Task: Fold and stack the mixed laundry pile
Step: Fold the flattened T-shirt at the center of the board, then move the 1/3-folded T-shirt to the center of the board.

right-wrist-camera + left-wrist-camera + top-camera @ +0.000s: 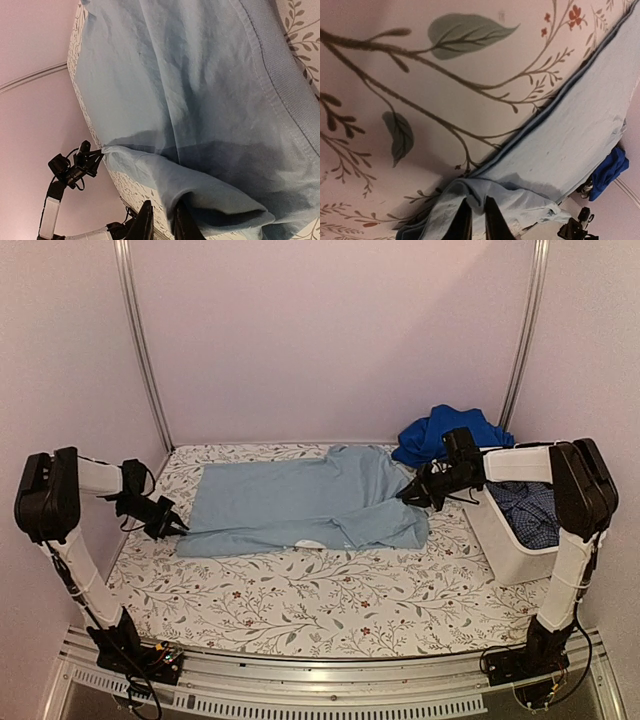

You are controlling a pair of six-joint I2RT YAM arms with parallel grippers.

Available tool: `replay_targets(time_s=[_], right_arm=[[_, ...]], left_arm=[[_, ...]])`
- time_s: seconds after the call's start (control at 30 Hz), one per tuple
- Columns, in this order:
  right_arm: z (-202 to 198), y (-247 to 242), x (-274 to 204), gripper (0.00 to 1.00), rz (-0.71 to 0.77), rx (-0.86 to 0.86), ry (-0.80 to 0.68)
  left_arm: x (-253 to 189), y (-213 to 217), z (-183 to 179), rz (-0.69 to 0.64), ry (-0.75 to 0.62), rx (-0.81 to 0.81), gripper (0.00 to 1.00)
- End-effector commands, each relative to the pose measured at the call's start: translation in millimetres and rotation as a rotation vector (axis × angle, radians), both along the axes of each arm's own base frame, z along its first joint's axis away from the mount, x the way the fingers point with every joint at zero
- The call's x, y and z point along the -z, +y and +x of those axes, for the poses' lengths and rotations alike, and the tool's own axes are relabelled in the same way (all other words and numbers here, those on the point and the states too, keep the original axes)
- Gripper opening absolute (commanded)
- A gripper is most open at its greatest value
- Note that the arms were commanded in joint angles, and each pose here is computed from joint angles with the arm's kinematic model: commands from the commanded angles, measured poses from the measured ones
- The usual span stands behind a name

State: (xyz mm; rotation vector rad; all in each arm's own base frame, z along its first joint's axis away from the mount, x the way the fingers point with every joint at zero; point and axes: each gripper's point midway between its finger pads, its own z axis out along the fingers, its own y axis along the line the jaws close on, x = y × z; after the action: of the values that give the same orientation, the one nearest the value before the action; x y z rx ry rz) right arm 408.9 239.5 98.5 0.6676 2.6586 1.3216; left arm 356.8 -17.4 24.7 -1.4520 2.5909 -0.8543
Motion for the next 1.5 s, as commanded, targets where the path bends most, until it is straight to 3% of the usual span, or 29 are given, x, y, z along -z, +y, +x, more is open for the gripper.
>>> replay_targets(time_s=[0.0,0.1,0.17,0.4,0.53,0.83,1.1,1.2,1.33,1.4,1.47], right_arm=[[14.3,0.6,0.5,0.23,-0.002,-0.053,-0.033],[13.5,-11.9,-11.0,0.45,-0.045,-0.042,-0.066],[3.8,-22.6,-13.2,0.51,-0.075,-0.041,-0.085],[-55.3,-44.3,-9.9,0.52,-0.141,-0.084,-0.108],[-61.2,-45.3,-5.0,0.5,-0.188,-0.118,-0.142],[-65.9,-39.2,50.6,0.49,-0.343,-0.235,-0.084],[-71.6,-34.8,75.6,0.47,-0.394,-0.295,-0.075],[-76.9,-30.3,82.6,0.4,-0.396,-0.319,-0.06],[-78.6,-33.5,85.2,0.24,-0.416,-0.313,-0.042],[-79.5,-36.2,84.5,0.15,-0.431,-0.309,-0.032],[-80.0,-38.8,82.4,0.05,-0.445,-0.303,-0.023]], left_arm=[[-0.6,-1.8,21.4,0.02,-0.061,0.055,0.23],[-16.1,5.2,24.3,0.077,-0.116,0.09,0.47],[-33.0,10.7,20.9,0.126,-0.156,0.114,0.56],[-32.5,12.9,-35.6,0.142,-0.133,0.14,0.61],[-17.5,3.6,-57.4,0.114,-0.134,0.158,0.61],[7.0,-1.7,-81.7,0.099,-0.083,0.155,0.55],[24.7,-11.5,-82.7,0.036,-0.064,0.148,0.47],[26.3,-13.2,-80.9,0.037,-0.059,0.156,0.44],[28.9,-11.3,-80.9,0.055,-0.048,0.155,0.35],[30.6,-9.2,-79.8,0.068,-0.046,0.15,0.27],[30.8,-5.8,-78.1,0.079,-0.038,0.146,0.11]])
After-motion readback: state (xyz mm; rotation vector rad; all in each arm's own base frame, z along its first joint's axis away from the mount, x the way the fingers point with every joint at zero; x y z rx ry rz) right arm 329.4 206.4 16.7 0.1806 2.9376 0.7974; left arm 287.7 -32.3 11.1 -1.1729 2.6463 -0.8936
